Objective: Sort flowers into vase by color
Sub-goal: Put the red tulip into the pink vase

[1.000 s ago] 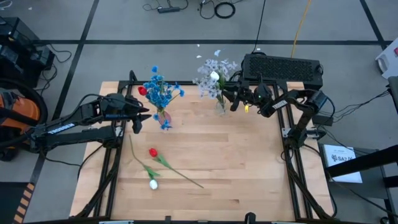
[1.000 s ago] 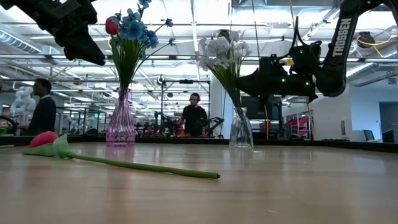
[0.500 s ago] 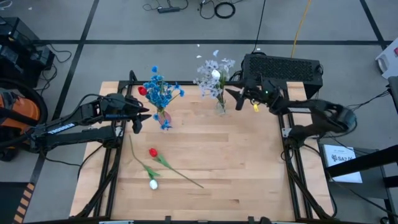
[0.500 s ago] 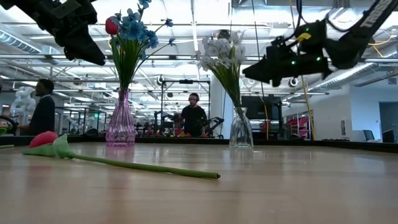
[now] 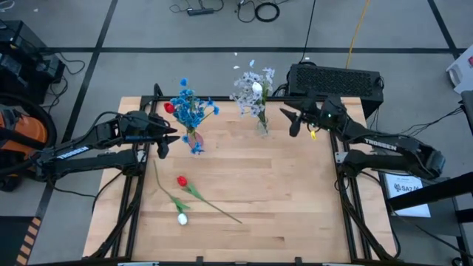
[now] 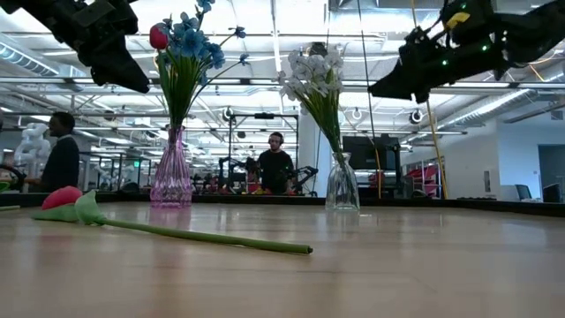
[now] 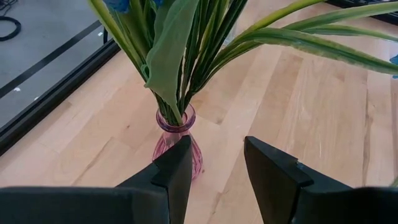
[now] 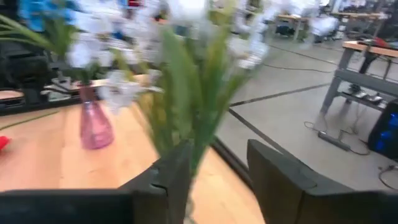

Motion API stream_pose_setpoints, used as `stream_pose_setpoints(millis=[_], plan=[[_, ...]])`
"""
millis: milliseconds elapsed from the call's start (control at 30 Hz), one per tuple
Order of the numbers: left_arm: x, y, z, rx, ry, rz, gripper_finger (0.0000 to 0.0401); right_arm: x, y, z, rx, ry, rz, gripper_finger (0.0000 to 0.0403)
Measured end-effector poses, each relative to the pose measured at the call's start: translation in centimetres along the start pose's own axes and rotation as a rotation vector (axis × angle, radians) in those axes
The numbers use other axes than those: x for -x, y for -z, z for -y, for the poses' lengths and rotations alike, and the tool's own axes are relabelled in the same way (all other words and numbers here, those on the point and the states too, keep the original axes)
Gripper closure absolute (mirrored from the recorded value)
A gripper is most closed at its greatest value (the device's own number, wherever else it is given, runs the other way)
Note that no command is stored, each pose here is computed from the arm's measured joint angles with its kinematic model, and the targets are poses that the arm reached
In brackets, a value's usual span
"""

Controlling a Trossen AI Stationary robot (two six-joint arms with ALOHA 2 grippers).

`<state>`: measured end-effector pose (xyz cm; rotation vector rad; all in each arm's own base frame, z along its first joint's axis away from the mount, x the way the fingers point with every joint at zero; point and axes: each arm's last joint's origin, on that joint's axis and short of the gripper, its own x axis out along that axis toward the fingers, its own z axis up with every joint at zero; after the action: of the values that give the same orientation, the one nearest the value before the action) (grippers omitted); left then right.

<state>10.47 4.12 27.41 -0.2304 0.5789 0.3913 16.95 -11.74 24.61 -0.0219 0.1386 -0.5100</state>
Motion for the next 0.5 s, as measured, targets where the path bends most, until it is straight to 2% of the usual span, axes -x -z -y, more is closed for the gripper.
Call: stream_pose_setpoints(millis=[67,267,400,500], plan=[[0.0,0.0,0.0,0.0,0.0,0.0,0.0249,0.3,-0.2,-1.1,0.01,0.0,-0.007,0.0274],[0.0,0.0,0.0,-0.002,0.0,-0.003,0.0249,0.2,-2.6,-4.7,0.069,0.012,-0.171,0.0341],[0.1,0.1,0.0,-0.002,0.0,0.0,0.0249,-0.3,-4.7,-7.2,0.107,-0.034,-0.251,0.0388],[0.4,0.1,0.0,-0.002,0.002,0.012,0.0249,-0.9,-6.3,-8.8,0.069,-0.076,-0.282,0.0398]])
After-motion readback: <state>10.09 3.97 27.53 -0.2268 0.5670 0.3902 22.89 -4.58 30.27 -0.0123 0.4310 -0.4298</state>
